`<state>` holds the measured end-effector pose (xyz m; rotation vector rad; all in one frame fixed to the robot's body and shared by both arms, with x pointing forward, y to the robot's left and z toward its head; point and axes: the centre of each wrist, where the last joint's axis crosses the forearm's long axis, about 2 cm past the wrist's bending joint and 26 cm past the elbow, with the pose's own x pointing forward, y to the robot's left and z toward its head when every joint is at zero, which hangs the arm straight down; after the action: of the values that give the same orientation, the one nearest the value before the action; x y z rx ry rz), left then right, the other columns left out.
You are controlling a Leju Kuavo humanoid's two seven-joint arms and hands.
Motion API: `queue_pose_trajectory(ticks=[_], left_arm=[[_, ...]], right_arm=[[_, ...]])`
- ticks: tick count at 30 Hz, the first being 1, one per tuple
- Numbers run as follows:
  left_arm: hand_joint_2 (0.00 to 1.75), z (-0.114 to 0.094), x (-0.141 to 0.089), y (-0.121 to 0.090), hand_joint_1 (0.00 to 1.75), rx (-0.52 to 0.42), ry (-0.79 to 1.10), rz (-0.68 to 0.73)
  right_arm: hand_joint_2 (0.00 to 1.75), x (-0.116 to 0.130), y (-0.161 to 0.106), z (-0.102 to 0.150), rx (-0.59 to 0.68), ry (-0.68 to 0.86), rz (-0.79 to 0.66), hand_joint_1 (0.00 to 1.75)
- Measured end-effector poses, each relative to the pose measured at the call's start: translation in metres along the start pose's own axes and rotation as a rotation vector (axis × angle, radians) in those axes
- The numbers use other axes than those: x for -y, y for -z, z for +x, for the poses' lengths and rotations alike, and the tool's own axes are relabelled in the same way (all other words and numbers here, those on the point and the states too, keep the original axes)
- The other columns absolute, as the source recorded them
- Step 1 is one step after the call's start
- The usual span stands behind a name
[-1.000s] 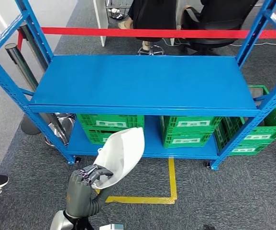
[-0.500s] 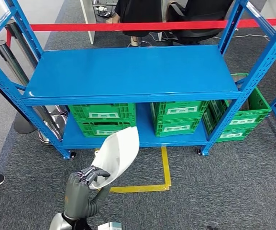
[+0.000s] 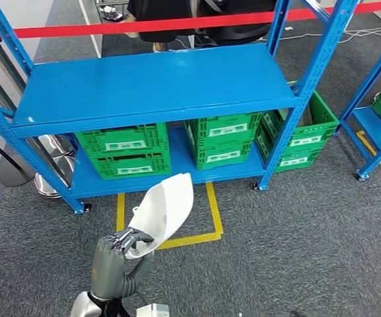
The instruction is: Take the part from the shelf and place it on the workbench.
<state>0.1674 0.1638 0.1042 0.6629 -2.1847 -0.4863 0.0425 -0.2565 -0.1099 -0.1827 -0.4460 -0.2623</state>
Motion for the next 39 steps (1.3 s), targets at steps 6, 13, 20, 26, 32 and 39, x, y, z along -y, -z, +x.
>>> queue_pose_trajectory(ticks=[6, 13, 20, 26, 32, 39], left_arm=[[1.75, -0.003, 0.003, 0.001, 1.75, -0.004, -0.005, -0.008], [1.75, -0.004, 0.006, 0.002, 1.75, 0.003, -0.009, -0.015], [1.75, -0.004, 0.010, 0.006, 1.75, 0.007, -0.039, 0.003], [1.75, -0.006, 0.012, 0.005, 1.75, 0.000, -0.050, 0.004], [1.75, -0.008, 0.015, 0.007, 1.75, -0.004, -0.063, 0.009], [1.75, -0.011, 0.019, 0.005, 1.75, -0.018, -0.071, -0.004]], right_arm=[[1.75, 0.003, 0.000, -0.001, 0.017, 0.038, -0.014, 0.00], [1.75, 0.003, 0.000, -0.001, 0.027, 0.054, -0.019, 0.00], [1.75, 0.005, 0.000, -0.002, 0.031, 0.068, -0.031, 0.00], [1.75, 0.005, 0.001, -0.001, 0.029, 0.081, -0.046, 0.00], [1.75, 0.005, 0.001, 0.000, 0.025, 0.095, -0.060, 0.00], [1.75, 0.006, 0.001, -0.002, 0.010, 0.107, -0.075, 0.00]])
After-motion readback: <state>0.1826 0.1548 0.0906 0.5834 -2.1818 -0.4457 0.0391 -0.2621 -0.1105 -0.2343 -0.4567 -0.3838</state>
